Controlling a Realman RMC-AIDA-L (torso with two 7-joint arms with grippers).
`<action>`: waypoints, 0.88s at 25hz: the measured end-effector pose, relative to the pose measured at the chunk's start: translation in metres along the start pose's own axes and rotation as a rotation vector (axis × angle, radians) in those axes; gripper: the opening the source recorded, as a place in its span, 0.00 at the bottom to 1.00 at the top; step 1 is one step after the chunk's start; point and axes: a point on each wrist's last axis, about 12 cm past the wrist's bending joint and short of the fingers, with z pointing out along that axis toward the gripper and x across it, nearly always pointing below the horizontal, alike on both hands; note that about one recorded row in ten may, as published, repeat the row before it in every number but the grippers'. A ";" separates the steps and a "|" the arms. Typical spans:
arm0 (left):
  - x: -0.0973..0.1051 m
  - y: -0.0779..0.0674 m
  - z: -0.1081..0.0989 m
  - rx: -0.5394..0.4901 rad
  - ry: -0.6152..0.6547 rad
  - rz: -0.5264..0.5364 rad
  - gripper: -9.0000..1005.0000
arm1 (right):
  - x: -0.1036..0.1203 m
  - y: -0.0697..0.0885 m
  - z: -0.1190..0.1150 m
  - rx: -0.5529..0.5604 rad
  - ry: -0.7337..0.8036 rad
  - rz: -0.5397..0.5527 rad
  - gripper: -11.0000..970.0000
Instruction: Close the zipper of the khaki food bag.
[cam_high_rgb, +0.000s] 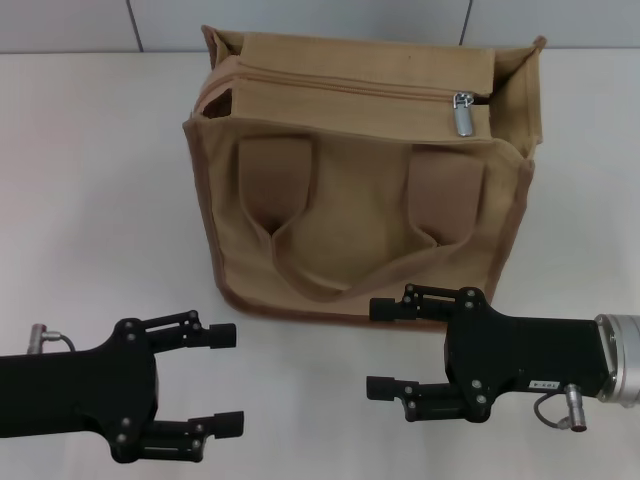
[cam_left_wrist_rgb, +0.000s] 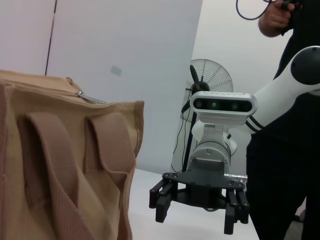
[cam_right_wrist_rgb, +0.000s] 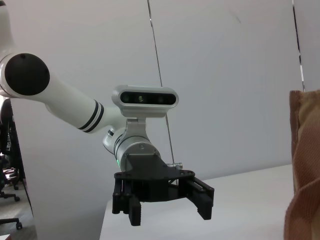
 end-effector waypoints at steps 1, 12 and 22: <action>0.000 0.001 0.001 0.003 0.001 0.003 0.82 | 0.000 0.000 0.000 0.000 0.000 0.000 0.78; -0.002 0.002 0.002 0.007 0.003 0.009 0.82 | 0.001 0.000 0.000 0.007 0.005 0.002 0.78; -0.003 0.003 0.002 0.007 0.002 0.011 0.82 | 0.001 0.000 0.000 0.008 0.007 0.002 0.78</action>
